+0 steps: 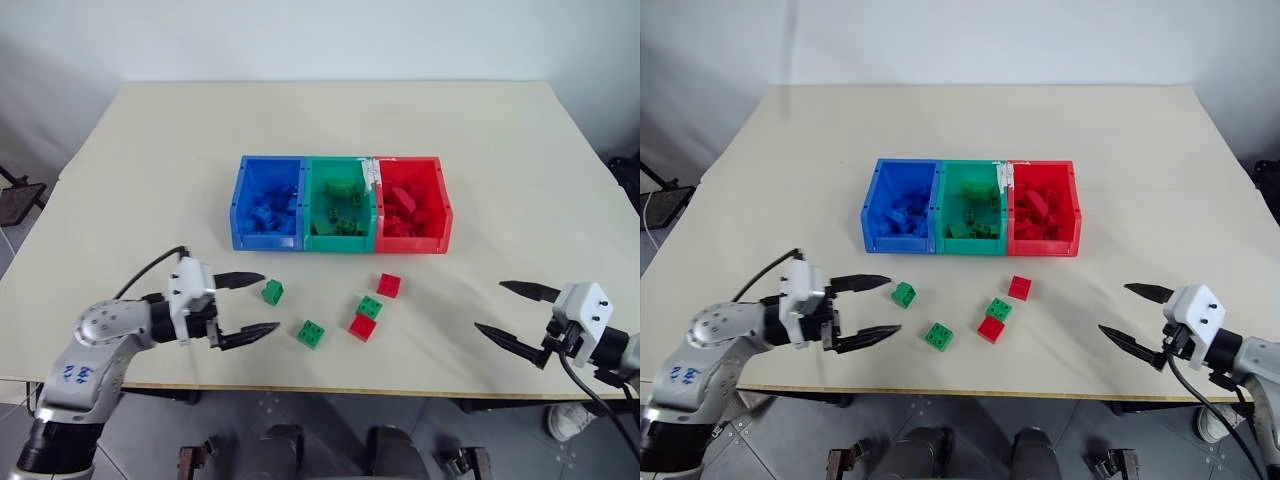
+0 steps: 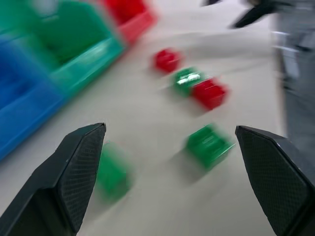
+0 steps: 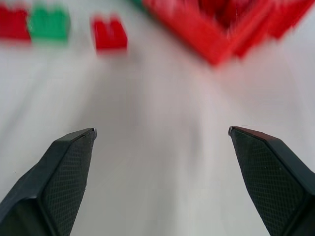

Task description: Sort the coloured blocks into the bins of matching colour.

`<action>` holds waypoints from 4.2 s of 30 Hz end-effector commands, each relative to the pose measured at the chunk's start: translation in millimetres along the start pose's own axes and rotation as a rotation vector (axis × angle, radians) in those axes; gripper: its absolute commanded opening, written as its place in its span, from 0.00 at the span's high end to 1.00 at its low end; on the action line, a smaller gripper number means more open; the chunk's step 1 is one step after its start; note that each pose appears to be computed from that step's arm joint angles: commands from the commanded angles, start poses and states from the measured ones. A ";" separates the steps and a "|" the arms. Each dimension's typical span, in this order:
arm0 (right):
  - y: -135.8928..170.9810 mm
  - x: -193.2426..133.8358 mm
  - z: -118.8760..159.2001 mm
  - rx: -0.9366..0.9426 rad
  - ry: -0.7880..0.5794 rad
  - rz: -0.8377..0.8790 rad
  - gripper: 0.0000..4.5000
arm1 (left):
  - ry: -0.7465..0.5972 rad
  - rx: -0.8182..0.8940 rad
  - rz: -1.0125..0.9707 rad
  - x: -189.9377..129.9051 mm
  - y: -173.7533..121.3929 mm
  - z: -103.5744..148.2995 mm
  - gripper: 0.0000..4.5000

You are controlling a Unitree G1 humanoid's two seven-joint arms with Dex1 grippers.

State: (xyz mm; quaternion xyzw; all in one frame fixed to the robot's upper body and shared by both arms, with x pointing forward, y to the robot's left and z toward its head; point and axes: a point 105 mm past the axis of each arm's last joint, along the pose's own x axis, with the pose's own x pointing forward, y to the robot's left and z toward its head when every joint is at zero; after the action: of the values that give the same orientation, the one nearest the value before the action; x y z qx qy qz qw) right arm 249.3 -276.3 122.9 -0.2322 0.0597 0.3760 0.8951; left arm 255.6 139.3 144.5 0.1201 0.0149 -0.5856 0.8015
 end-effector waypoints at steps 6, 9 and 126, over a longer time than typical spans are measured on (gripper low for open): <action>13.4 57.0 51.0 -0.028 -0.159 0.143 0.00 | 0.055 -0.008 0.111 -29.1 16.0 -17.5 0.01; 22.9 79.6 57.4 0.012 -0.128 0.219 0.00 | 0.067 -0.025 0.157 -39.0 17.9 -23.1 0.01; 74.4 143.3 64.4 0.039 -0.031 0.300 0.66 | 0.012 0.002 0.161 -49.6 -0.2 -16.3 0.00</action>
State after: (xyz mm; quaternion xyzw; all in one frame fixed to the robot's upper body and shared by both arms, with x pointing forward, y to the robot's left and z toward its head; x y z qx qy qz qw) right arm 295.5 -104.8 100.9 -0.1966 0.1079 0.5078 0.8318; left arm 245.0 191.9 126.2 0.1237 0.0332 -0.5133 0.8486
